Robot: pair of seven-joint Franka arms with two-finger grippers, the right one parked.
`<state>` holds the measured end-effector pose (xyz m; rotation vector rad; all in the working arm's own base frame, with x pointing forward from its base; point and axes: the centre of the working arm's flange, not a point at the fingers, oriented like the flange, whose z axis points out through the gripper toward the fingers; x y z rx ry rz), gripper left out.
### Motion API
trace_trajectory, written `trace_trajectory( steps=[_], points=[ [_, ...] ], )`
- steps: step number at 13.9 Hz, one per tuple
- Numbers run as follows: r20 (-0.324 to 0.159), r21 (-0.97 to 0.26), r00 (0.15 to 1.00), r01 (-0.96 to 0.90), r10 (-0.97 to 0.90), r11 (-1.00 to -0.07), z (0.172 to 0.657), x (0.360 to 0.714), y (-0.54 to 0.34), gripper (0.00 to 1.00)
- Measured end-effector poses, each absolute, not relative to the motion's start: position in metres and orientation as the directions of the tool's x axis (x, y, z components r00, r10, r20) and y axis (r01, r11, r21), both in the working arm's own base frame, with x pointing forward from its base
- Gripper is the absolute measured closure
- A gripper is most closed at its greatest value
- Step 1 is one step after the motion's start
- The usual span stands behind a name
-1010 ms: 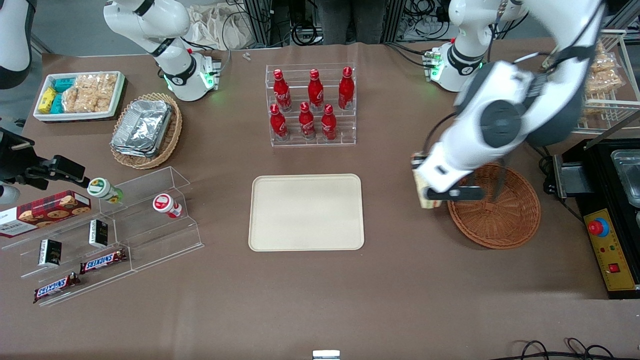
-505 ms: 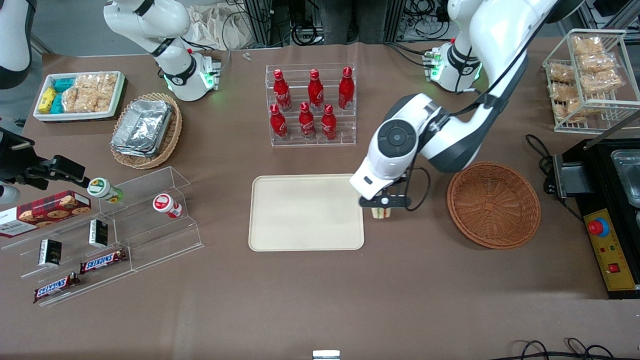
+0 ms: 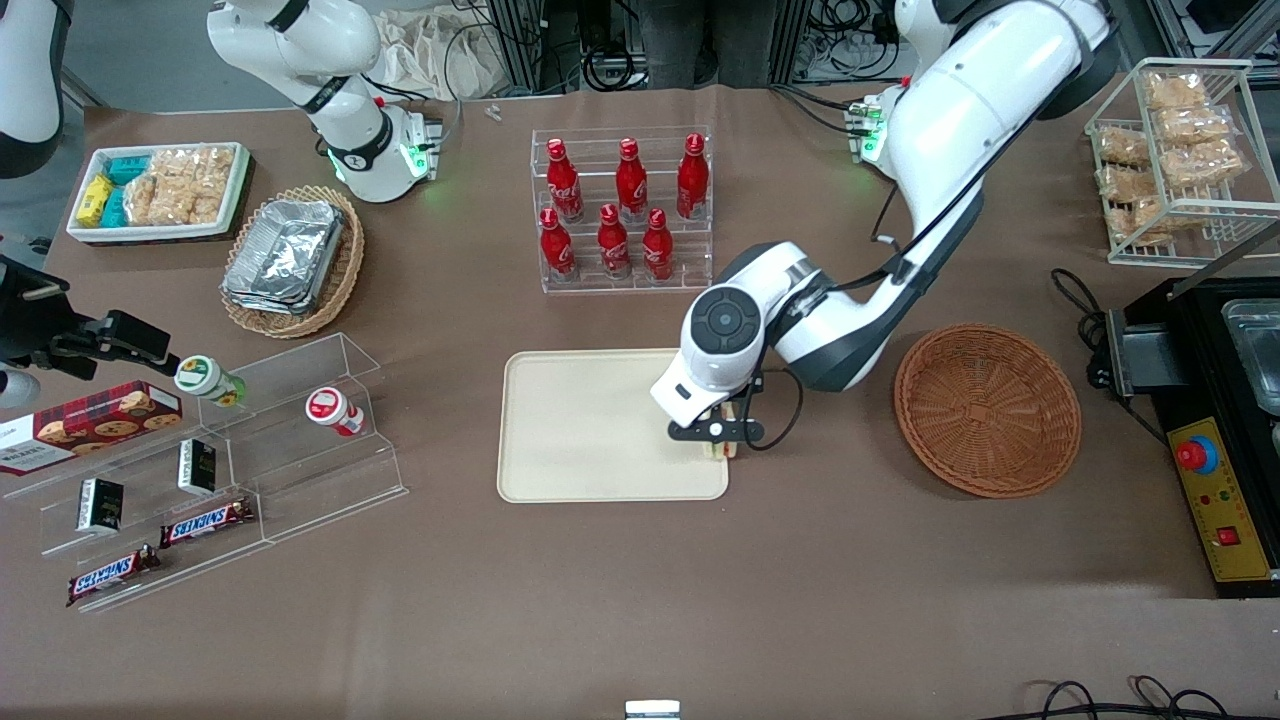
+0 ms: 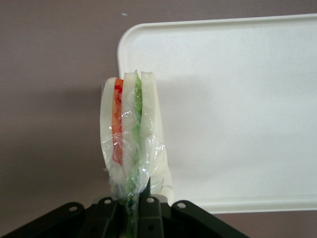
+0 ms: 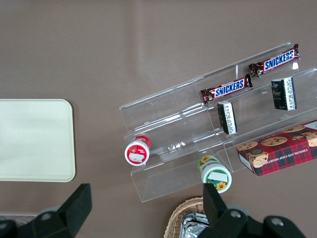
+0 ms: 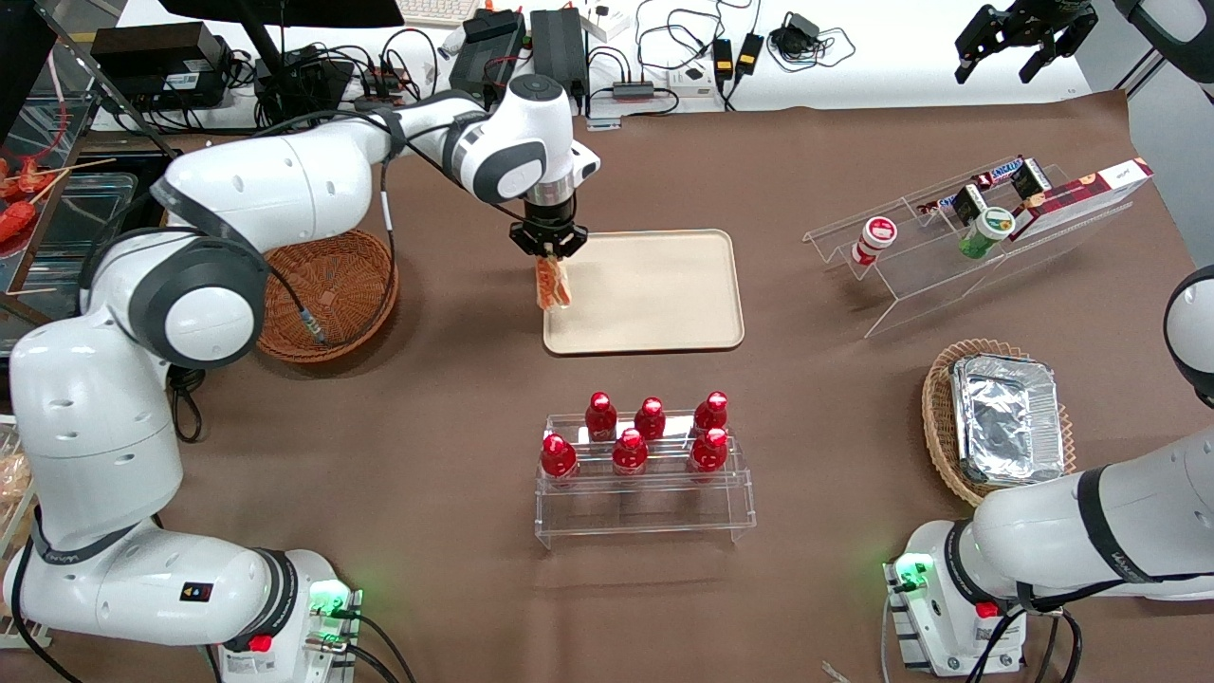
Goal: Place sandwich from basket to tray
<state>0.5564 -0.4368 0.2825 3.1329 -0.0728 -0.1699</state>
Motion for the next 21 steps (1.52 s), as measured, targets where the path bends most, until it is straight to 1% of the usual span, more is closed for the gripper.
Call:
trace_trajectory(
  steps=[4,6,8,9,10,11,12,13,15,18,21],
  points=[
    [-0.123,0.019,0.991,-0.048,-0.05,-0.999,0.257,0.556,-0.445,0.85],
    [-0.121,0.014,0.992,-0.021,-0.023,-1.0,0.257,0.556,-0.445,0.7],
    [-0.119,0.01,0.993,0.022,0.021,-1.0,0.258,0.557,-0.445,0.49],
    [-0.116,0.009,0.992,0.049,0.048,-0.999,0.26,0.558,-0.445,0.41],
    [-0.112,0.008,0.991,0.073,0.071,-0.997,0.262,0.56,-0.445,0.29],
    [-0.109,0.006,0.99,0.086,0.085,-0.996,0.267,0.561,-0.444,0.2],
    [-0.108,-0.007,0.99,0.094,0.094,-0.996,0.274,0.563,-0.442,0.09],
    [-0.113,-0.035,0.988,0.102,0.105,-0.994,0.284,0.563,-0.437,0.01],
    [-0.126,-0.087,0.984,0.118,0.128,-0.989,0.315,0.561,-0.425,0.0],
    [-0.1,-0.134,0.984,0.133,0.147,-0.982,0.367,0.559,-0.396,0.0],
    [-0.123,-0.132,0.987,0.092,0.108,-0.987,0.404,0.56,-0.336,0.0]
  ],
)
